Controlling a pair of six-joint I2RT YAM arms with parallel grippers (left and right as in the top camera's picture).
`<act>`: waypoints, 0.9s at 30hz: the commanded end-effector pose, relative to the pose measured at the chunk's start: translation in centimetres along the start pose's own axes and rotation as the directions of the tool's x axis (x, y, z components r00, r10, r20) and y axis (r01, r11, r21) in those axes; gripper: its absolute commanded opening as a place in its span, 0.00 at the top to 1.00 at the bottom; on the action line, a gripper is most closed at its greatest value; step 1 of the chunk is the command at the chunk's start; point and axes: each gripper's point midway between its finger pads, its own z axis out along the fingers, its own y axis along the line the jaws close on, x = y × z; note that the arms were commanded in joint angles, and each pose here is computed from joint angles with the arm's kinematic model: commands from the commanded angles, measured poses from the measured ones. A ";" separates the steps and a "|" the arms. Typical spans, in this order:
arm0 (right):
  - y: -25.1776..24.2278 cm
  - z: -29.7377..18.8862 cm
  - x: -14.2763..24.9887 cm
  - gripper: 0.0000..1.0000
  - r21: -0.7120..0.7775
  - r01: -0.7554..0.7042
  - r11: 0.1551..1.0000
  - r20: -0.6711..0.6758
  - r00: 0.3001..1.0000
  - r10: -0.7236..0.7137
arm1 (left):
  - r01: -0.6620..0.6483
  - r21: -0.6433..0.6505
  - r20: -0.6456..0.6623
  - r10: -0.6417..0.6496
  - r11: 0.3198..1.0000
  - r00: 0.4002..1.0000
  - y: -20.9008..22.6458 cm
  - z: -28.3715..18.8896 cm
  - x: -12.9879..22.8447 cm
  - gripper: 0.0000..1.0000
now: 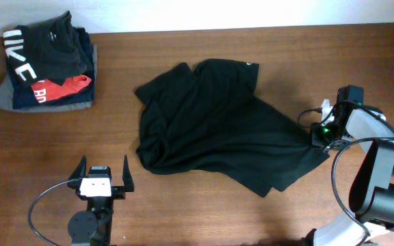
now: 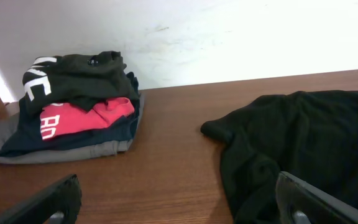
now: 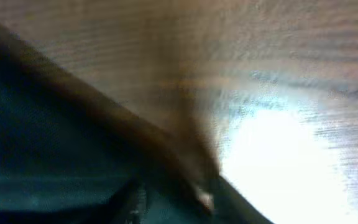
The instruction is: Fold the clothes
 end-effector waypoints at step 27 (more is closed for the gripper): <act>-10.5 -6.7 -15.3 0.97 0.173 -0.186 0.967 0.556 0.829 0.060 | -0.016 0.007 0.000 0.016 1.000 1.000 -0.1 0.0 0.1 0.01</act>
